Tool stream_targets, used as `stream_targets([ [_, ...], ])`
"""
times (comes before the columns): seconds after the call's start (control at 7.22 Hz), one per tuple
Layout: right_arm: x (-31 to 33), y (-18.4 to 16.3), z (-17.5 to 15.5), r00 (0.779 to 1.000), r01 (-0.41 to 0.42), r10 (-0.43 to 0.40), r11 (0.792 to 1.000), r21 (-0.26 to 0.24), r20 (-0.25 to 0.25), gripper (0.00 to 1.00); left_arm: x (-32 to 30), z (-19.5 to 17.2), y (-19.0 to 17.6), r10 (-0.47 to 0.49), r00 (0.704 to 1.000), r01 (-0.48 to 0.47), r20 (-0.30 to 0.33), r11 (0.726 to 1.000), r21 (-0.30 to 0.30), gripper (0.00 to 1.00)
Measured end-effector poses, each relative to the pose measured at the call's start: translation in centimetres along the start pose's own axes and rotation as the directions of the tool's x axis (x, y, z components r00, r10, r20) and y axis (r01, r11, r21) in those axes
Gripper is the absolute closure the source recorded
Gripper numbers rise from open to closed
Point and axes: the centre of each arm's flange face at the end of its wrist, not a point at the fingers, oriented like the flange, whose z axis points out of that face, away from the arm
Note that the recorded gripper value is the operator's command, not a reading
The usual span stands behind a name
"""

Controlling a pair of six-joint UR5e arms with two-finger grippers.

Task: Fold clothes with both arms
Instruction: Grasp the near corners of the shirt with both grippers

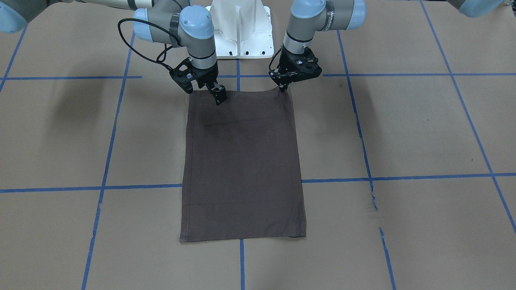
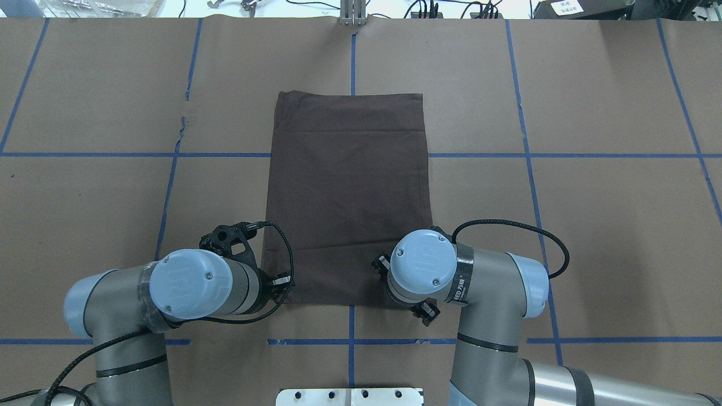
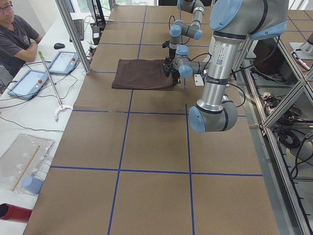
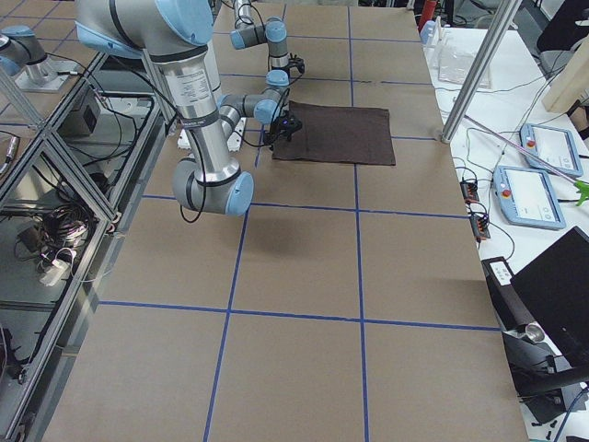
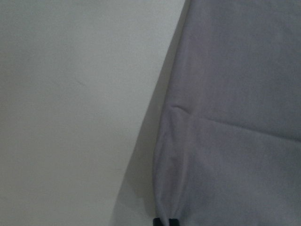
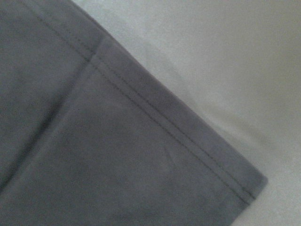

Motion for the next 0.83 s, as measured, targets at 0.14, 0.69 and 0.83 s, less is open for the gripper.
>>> stream_targets([
  [0.14,0.55,0.34,0.5,1.0,0.004,-0.004,1.0,0.004,-0.002,0.0,0.01,-0.01,0.01,0.0,1.0,0.0,0.0,1.0,0.0,1.0],
  [0.69,1.08,0.89,0.81,1.0,0.01,-0.01,1.0,0.003,0.002,0.53,-0.01,-0.02,-0.11,-0.001,1.0,0.001,0.001,1.0,0.001,1.0],
  [0.83,1.07,0.92,0.71,1.0,0.01,-0.01,1.0,0.002,0.004,0.77,-0.02,0.0,-0.15,-0.002,1.0,0.002,0.001,1.0,0.002,1.0],
])
